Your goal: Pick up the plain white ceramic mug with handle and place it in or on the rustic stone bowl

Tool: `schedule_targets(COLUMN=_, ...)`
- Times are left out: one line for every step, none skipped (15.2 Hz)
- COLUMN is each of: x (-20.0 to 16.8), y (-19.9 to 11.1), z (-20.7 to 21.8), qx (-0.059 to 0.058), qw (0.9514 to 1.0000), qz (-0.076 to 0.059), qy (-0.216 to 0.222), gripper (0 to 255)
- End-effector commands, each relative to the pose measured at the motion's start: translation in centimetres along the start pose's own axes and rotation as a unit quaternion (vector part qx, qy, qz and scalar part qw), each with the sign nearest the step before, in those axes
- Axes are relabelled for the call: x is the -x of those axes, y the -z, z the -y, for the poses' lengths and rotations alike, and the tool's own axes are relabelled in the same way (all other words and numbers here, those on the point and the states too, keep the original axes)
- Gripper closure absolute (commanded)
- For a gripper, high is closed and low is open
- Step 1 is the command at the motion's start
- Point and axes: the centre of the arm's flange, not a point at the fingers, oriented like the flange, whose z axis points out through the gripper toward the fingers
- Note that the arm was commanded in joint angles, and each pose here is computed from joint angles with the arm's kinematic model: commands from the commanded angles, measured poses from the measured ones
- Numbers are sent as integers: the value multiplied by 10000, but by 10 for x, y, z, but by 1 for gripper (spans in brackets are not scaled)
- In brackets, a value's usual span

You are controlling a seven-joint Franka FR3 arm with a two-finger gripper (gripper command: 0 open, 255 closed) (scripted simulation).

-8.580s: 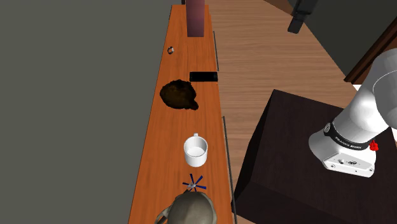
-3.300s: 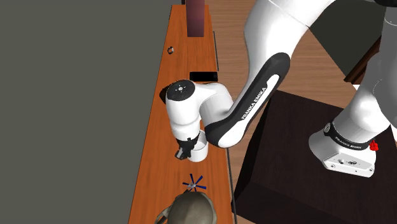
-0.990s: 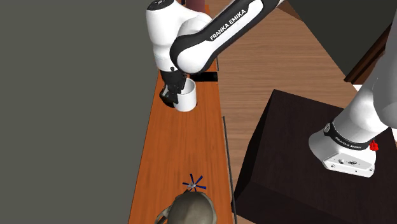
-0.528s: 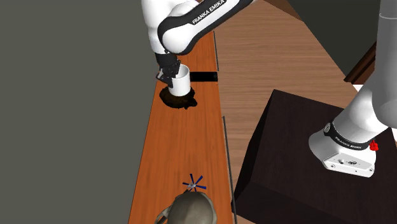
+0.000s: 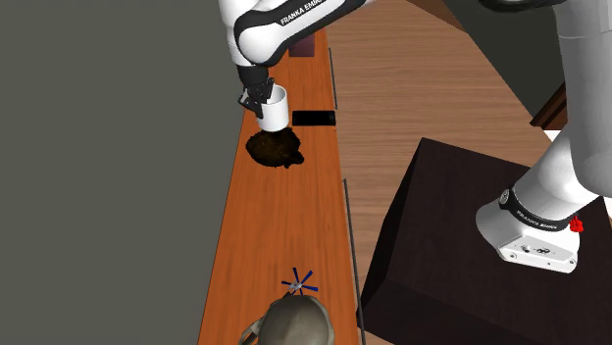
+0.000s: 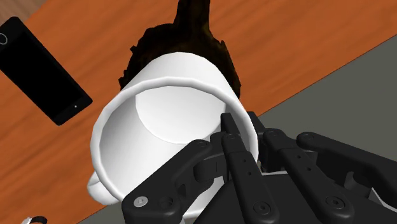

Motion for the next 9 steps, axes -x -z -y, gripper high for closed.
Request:
schedule_targets(x=-1, y=-10, z=0, qx=0, qw=10000, qz=-3, qy=3, gripper=255)
schedule_targets(x=-2, y=-15, z=0, qx=0, qw=10000, qz=-3, qy=3, gripper=255)
schedule_targets(x=-2, y=-20, z=0, qx=0, qw=10000, qz=-3, qy=3, gripper=255)
schedule_targets(x=-2, y=-26, z=0, qx=0, qw=10000, qz=-3, qy=3, gripper=255)
schedule_targets(x=-2, y=-31, z=0, qx=0, qw=10000, qz=-3, qy=3, gripper=255)
schedule_targets(x=-2, y=-36, z=0, qx=0, qw=10000, qz=-3, qy=3, gripper=255)
schedule_targets(x=-2, y=-42, z=0, qx=0, qw=10000, qz=-3, qy=3, gripper=255)
schedule_targets(x=-2, y=-47, z=0, qx=0, qw=10000, qz=-3, qy=3, gripper=255)
schedule_targets(x=-2, y=-52, z=0, qx=0, qw=10000, qz=-3, qy=3, gripper=255)
